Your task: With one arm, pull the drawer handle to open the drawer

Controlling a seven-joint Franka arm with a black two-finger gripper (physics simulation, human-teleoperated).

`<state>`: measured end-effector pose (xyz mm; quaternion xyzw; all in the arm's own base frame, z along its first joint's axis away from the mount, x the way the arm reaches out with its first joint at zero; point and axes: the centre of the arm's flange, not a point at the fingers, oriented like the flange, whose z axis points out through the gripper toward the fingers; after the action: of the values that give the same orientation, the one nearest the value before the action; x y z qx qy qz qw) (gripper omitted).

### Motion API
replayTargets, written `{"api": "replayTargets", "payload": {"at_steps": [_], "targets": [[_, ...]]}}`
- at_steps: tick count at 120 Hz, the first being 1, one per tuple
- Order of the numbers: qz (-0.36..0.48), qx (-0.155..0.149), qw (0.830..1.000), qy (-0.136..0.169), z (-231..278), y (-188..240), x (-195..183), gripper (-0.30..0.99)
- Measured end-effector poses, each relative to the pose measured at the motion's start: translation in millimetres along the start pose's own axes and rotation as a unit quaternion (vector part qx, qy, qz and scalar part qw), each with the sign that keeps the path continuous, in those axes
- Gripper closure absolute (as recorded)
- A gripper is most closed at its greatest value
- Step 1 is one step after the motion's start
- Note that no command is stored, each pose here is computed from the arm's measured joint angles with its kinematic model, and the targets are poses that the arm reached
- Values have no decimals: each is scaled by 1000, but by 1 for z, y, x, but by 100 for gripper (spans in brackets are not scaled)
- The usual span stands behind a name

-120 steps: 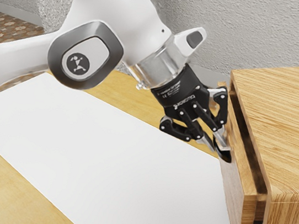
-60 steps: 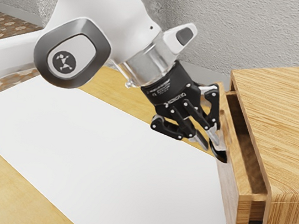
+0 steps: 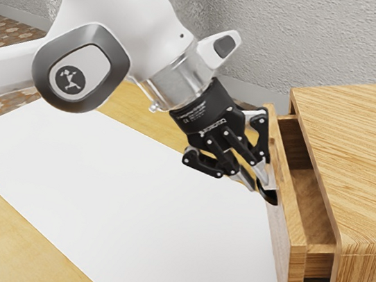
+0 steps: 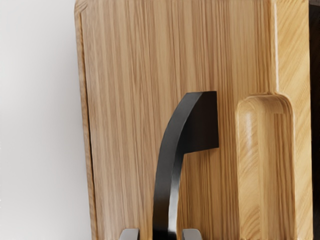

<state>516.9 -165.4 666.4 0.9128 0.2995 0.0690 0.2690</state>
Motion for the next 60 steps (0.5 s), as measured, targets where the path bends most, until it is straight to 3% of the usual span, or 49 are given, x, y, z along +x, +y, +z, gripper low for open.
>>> {"api": "replayTargets", "payload": {"at_steps": [60], "targets": [[-4,2,1000,7,-10,-13,-2,67]]}}
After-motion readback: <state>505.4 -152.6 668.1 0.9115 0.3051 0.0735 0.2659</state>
